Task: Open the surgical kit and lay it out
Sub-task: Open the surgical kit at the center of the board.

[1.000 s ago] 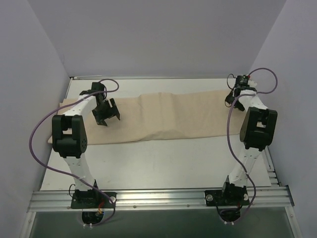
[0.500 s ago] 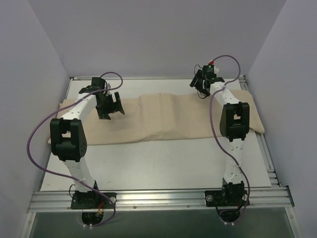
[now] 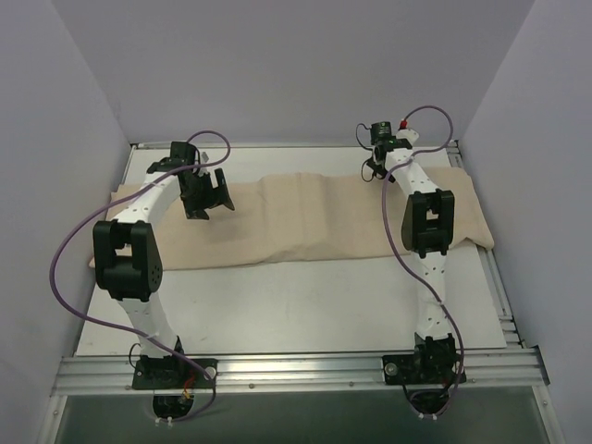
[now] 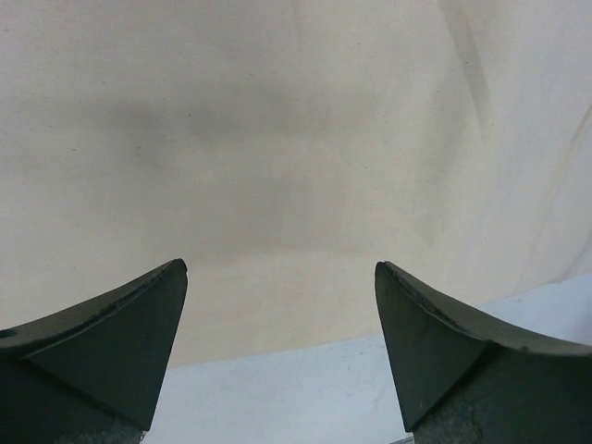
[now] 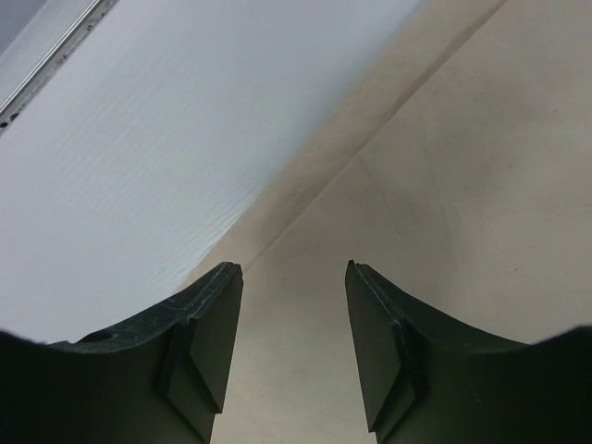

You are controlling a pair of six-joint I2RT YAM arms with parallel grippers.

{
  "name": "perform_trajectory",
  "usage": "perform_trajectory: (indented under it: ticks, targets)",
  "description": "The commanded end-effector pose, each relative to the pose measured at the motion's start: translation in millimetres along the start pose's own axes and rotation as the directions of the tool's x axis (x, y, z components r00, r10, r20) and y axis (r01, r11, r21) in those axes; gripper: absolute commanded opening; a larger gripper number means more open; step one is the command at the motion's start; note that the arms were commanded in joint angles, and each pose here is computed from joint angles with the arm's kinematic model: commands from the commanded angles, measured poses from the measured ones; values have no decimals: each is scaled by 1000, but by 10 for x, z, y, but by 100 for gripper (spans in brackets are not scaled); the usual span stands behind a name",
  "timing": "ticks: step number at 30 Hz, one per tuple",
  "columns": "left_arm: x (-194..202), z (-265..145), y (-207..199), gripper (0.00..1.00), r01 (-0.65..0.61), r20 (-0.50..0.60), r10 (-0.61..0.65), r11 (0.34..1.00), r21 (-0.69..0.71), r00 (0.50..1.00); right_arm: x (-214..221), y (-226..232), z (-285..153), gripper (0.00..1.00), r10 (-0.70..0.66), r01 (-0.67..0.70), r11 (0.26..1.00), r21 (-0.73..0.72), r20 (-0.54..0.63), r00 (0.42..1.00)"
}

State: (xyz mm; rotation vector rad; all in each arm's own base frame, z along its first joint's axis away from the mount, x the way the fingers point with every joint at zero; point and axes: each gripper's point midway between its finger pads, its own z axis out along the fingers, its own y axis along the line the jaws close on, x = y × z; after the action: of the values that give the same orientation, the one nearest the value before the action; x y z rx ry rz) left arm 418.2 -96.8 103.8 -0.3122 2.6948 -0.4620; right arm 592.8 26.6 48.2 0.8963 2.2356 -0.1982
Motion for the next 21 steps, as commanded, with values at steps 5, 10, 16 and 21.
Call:
perform_trajectory:
  ticks: [5, 10, 16, 21]
  targets:
    - [-166, -157, -189, 91, -25, 77, 20, 997, 70, 997, -120, -160, 71, 48, -5, -2, 995, 97, 73, 997]
    - [-134, -150, -204, 91, -22, 68, 17, 996, 83, 998, -217, -172, 156, 47, 9, -18, 995, 102, 91, 996]
    - [-126, -154, -194, 91, -25, 70, 20, 996, 80, 997, -264, -333, 284, 45, 17, -30, 990, 137, 93, 996]
    - [-127, -132, -213, 91, -21, 63, 15, 996, 91, 998, -309, -403, 355, 43, 6, -21, 988, 150, 97, 995]
